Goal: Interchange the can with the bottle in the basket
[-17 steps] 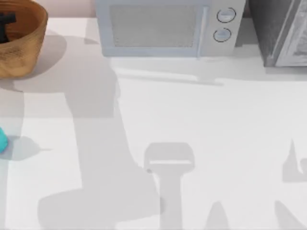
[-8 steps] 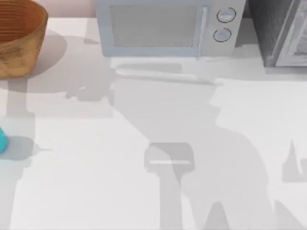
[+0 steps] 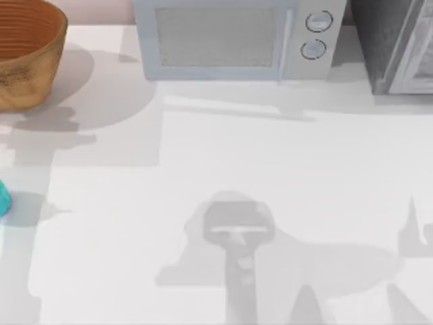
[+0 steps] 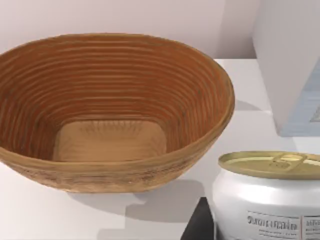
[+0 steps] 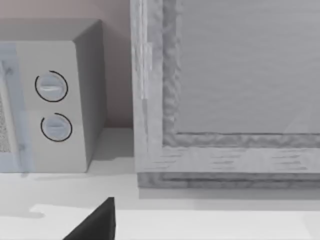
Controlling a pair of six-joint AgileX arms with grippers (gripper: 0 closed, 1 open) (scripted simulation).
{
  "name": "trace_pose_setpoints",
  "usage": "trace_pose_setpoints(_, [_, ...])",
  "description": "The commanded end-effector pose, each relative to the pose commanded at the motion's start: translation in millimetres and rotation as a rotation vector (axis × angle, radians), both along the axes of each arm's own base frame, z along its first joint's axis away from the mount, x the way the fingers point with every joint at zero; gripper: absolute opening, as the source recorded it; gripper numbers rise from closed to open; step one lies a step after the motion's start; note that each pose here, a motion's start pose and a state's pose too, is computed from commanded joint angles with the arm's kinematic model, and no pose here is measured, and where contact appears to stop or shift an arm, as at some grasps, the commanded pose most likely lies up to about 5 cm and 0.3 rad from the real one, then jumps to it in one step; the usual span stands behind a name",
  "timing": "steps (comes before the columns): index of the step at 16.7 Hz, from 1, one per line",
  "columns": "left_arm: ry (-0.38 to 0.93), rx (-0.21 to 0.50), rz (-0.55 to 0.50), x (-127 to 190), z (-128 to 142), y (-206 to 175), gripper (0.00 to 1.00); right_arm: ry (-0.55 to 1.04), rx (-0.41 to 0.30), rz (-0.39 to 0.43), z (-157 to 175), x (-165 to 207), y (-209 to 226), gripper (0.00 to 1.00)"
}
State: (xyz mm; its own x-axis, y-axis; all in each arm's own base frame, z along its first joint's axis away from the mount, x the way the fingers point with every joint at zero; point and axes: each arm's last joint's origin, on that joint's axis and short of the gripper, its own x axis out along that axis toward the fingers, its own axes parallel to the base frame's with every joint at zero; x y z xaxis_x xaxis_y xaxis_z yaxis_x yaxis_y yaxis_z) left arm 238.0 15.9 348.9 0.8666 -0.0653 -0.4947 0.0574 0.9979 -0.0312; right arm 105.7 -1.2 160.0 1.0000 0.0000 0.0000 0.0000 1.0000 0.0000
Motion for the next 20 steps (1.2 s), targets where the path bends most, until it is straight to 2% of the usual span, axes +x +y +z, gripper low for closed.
trace_pose_setpoints(4, [-0.19,0.016,0.018,-76,-50,-11,0.0,0.0,0.0,0.0,0,0,0,1.0])
trace_pose_setpoints(8, [-0.353,0.02,0.039,-118,-113,-15,0.0,0.0,0.0,0.0,0,0,0,1.0])
trace_pose_setpoints(11, [-0.445,0.018,0.052,-129,-155,-16,0.0,0.0,0.0,0.0,0,0,0,1.0])
trace_pose_setpoints(14, [-0.502,0.016,0.061,-132,-181,-17,0.0,0.0,0.0,0.0,0,0,0,1.0])
trace_pose_setpoints(20, [-0.518,0.016,0.064,-132,-189,-17,0.0,0.0,0.0,0.0,0,0,0,1.0])
